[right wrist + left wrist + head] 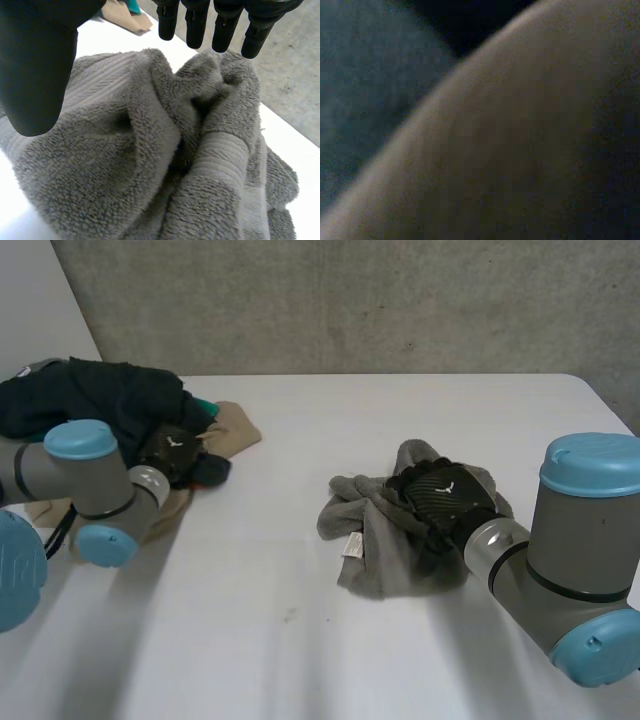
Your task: Fold the laundry.
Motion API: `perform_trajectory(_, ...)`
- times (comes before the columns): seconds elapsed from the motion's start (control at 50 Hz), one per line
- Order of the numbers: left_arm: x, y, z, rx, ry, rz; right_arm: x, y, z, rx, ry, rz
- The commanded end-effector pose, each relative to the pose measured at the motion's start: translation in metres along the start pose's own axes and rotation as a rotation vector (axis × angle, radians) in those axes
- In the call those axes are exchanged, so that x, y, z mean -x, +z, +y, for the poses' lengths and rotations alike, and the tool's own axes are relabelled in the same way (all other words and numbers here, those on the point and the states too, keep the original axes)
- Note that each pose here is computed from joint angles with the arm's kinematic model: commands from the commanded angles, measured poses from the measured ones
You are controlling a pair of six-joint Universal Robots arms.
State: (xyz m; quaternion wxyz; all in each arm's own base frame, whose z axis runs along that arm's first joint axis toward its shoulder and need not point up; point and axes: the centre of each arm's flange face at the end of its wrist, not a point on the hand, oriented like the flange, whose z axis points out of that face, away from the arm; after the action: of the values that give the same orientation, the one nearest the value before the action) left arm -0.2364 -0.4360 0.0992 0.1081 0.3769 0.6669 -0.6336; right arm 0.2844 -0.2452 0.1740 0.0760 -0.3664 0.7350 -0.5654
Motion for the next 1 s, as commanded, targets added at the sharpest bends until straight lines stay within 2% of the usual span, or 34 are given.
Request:
perform_trajectory(0.02,0.064,0.015,0.007,-0.022,0.005,-0.326,-0.004,-0.001,-0.002,-0.004,-0.024,0.027)
perform_trajectory(0.04,0.081,0.016,0.01,-0.025,0.009,-0.405,-0.003,-0.001,-0.002,-0.005,-0.026,0.026)
perform_trajectory(0.1,0.092,0.017,0.014,-0.029,0.016,-0.456,-0.002,-0.001,-0.003,-0.011,-0.028,0.027)
perform_trajectory(0.22,0.07,0.007,0.014,-0.016,-0.003,-0.38,-0.007,0.0,-0.004,-0.008,-0.026,0.05)
perform_trajectory(0.34,0.068,-0.019,-0.045,-0.129,-0.072,-0.352,-0.013,0.0,-0.008,-0.019,-0.025,0.069)
perform_trajectory(0.44,0.073,-0.04,-0.073,-0.176,-0.108,-0.348,-0.019,-0.003,-0.021,-0.054,-0.026,0.084)
perform_trajectory(0.52,0.066,-0.063,-0.091,-0.197,-0.146,-0.295,-0.034,-0.005,-0.029,-0.073,-0.019,0.122)
perform_trajectory(0.68,0.019,-0.115,-0.141,-0.305,-0.277,-0.041,-0.069,-0.015,-0.046,-0.041,0.005,0.186)
perform_trajectory(0.78,-0.03,-0.149,-0.172,-0.364,-0.353,0.18,-0.092,-0.021,-0.041,0.058,0.03,0.211)
perform_trajectory(0.88,-0.077,-0.178,-0.188,-0.373,-0.388,0.343,-0.103,-0.025,-0.027,0.144,0.015,0.219)
perform_trajectory(1.0,-0.15,-0.196,-0.172,-0.311,-0.352,0.514,-0.093,-0.022,-0.004,0.184,-0.017,0.132)
